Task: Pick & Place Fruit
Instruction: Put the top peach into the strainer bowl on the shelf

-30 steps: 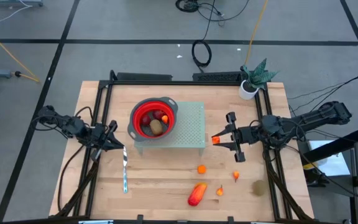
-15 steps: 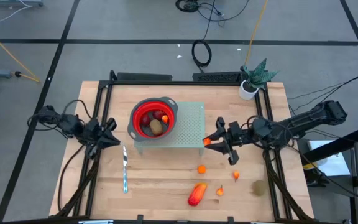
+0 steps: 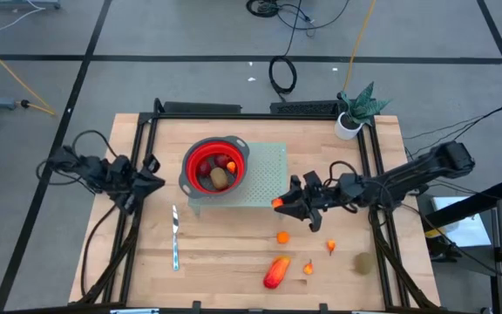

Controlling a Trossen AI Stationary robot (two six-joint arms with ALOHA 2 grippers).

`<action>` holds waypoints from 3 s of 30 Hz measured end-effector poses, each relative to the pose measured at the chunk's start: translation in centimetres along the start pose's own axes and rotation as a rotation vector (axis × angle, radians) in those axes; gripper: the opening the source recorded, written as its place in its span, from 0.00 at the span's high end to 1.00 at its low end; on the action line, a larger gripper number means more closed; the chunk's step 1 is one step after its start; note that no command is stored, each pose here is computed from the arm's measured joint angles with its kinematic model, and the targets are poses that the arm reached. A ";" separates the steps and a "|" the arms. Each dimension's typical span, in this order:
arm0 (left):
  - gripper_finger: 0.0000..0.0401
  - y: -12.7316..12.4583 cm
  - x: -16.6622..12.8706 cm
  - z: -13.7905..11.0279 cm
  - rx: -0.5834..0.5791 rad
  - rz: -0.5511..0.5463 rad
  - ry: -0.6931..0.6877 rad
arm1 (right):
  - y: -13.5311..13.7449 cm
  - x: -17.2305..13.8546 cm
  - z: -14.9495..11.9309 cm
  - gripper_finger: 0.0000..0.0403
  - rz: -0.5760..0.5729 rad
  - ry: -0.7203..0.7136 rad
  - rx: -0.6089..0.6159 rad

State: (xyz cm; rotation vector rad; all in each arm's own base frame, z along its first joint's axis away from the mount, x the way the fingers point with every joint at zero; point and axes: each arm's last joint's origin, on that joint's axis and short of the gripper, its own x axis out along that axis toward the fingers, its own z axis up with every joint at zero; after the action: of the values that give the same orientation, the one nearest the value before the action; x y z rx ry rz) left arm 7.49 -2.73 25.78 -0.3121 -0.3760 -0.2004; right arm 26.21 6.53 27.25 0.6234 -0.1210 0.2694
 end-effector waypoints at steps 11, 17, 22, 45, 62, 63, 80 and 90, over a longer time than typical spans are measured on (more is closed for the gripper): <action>0.95 -0.9 4.0 -0.8 0.100 0.078 0.100 | -1.4 1.0 -0.3 0.74 -0.017 -0.034 0.095; 0.95 -1.9 7.3 0.1 0.194 0.082 0.164 | -0.8 2.0 0.9 0.75 -0.021 -0.036 0.064; 0.95 -2.7 9.9 0.9 0.255 0.114 0.249 | -0.3 2.7 1.7 0.74 -0.030 -0.025 0.051; 0.95 -2.9 19.4 0.9 0.307 0.104 0.433 | -0.3 3.2 1.4 0.74 -0.094 0.074 0.030; 0.94 -0.8 23.2 -0.5 0.296 0.025 0.481 | 0.6 3.2 0.5 0.74 -0.075 0.120 -0.040; 0.94 -0.6 23.3 -0.6 0.294 0.017 0.486 | 0.6 3.2 0.5 0.74 -0.075 0.121 -0.046; 0.46 0.4 25.0 -1.5 0.294 0.029 0.480 | 0.6 3.2 0.5 0.74 -0.074 0.123 -0.075; 0.37 0.6 25.3 -1.2 0.253 0.025 0.435 | 0.6 3.2 0.5 0.74 -0.074 0.122 -0.090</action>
State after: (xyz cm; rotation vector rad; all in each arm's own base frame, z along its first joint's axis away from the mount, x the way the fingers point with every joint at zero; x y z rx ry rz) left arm 31.10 -5.97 34.40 -0.0194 0.0347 -0.1883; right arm 29.08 7.36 28.60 0.5192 0.0075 0.2282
